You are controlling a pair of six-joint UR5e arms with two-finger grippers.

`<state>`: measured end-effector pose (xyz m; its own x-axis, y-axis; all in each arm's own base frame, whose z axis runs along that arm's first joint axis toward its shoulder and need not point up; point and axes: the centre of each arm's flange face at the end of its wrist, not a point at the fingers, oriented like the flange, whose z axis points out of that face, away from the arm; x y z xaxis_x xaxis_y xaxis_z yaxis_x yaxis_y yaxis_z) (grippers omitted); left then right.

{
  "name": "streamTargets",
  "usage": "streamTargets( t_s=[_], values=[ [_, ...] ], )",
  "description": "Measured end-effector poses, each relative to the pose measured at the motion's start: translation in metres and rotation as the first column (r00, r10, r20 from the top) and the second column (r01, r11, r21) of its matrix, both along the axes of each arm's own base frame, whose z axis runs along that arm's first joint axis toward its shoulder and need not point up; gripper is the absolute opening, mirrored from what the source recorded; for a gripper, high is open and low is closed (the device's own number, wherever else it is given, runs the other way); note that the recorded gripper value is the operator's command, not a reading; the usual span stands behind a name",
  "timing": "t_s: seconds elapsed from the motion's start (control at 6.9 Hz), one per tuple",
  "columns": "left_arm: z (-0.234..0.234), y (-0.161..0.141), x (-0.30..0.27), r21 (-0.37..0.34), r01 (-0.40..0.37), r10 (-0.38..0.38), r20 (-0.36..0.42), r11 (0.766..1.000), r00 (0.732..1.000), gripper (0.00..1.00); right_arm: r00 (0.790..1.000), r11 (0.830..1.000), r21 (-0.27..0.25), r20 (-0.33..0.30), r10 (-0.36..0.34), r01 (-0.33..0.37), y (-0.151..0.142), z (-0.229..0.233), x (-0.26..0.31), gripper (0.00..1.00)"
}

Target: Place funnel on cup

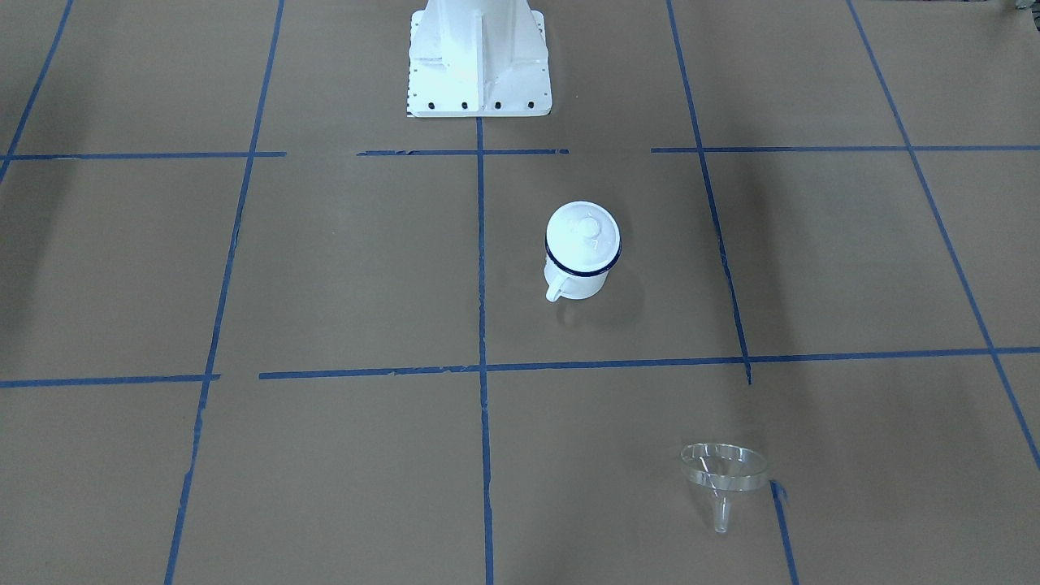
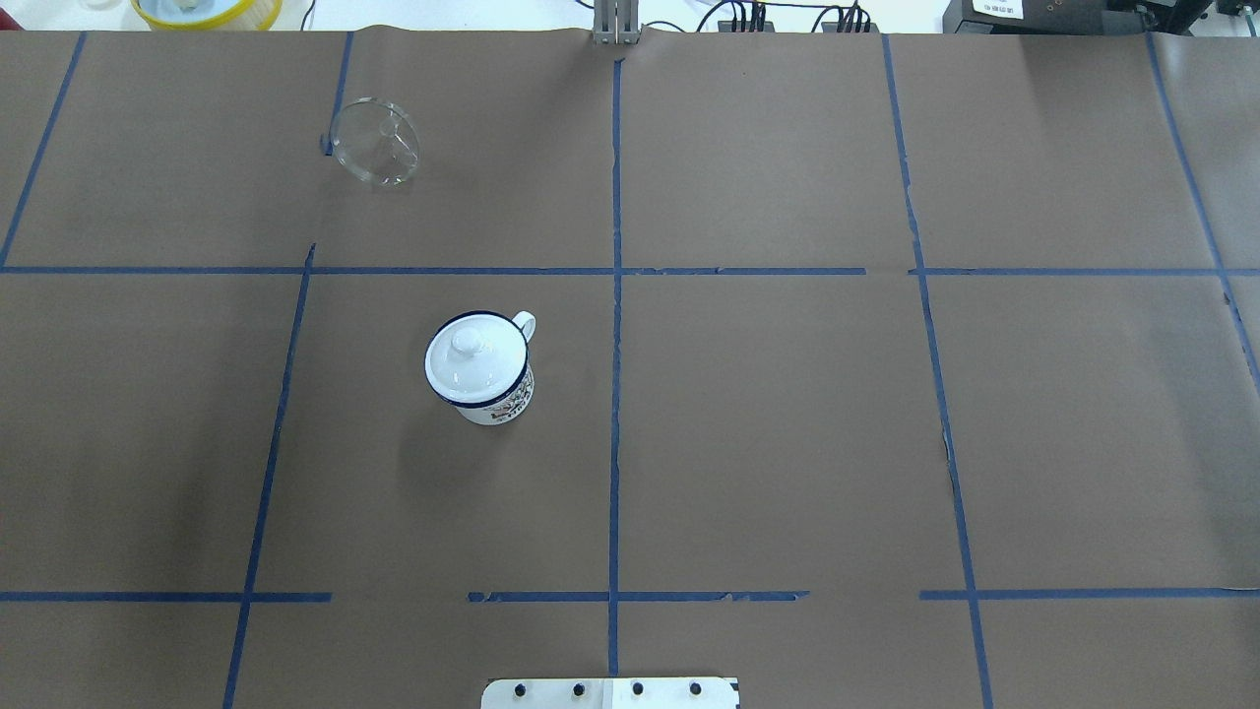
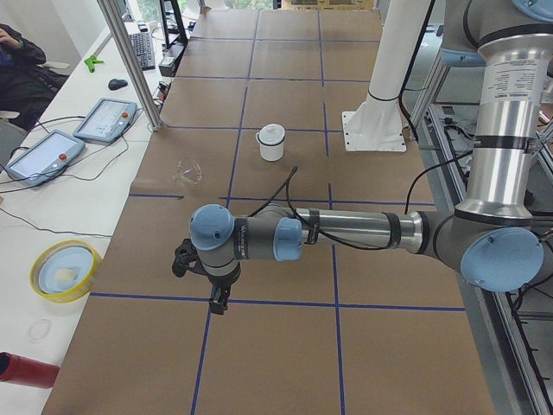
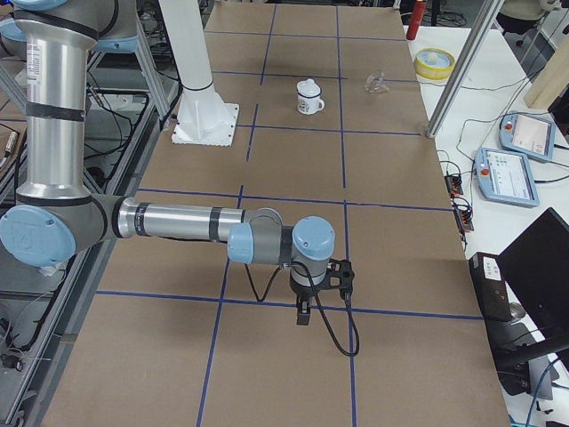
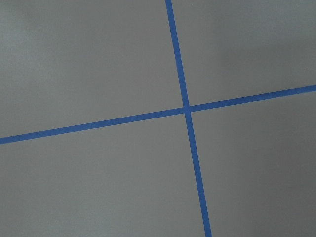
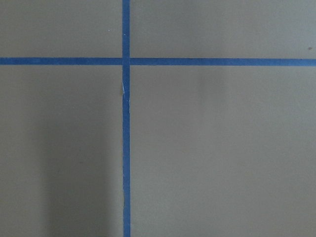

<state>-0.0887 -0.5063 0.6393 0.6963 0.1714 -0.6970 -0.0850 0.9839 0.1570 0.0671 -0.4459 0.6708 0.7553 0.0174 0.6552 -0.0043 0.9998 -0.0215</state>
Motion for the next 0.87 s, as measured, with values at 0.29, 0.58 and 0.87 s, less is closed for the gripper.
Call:
streamTargets(
  t_s=[0.29, 0.58, 0.87],
  values=[
    [0.0, 0.001, 0.0, 0.0, 0.001, -0.001, 0.001, 1.0, 1.0, 1.0, 1.0, 1.0, 0.0, 0.0, 0.0, 0.0, 0.0, 0.0, 0.0, 1.0],
    [-0.007, 0.0, -0.001, 0.015, 0.0, 0.0, 0.005, 1.0, 1.0, 1.0, 1.0, 1.0, 0.0, 0.0, 0.0, 0.0, 0.0, 0.0, 0.0, 1.0],
    [-0.037, -0.013, 0.0, 0.075, -0.004, 0.003, 0.016, 0.997, 1.0, 1.0, 1.0, 1.0, 0.0, 0.0, 0.0, 0.0, 0.0, 0.0, 0.0, 1.0]
  ],
)
